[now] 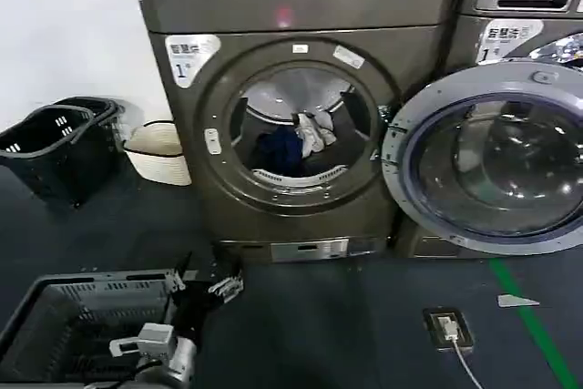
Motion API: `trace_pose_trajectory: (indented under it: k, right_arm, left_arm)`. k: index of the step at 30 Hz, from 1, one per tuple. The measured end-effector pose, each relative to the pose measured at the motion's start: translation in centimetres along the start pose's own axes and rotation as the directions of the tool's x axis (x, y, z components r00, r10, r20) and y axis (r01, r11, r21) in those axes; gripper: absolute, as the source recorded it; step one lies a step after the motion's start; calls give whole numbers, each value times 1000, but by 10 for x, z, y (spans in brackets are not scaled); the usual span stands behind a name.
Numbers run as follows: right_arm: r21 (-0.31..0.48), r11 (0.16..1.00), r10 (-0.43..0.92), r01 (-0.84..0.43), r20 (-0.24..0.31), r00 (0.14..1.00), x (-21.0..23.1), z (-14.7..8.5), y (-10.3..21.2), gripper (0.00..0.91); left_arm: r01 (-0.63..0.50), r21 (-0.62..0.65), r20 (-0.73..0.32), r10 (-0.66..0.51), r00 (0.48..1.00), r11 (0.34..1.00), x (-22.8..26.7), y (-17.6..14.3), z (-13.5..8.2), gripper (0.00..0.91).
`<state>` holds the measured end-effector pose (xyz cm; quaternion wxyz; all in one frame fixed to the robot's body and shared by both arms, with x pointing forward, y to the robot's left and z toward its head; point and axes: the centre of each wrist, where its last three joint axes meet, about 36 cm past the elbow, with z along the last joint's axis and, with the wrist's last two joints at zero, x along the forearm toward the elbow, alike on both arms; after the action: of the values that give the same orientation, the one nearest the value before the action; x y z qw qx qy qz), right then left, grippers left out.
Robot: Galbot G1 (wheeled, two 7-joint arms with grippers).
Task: Grasp the clothes from the dryer.
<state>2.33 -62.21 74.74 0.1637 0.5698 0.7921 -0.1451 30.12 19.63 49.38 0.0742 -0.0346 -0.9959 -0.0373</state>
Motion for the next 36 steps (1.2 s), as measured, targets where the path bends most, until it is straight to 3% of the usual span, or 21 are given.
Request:
trace_pose_trajectory:
  k: [36]
  right_arm:
    - [-4,1000,-31,31,13,999,5,-1,1,907]
  left_arm:
    - [-3,-2,2,3,1000,1000,4,1,-3,907]
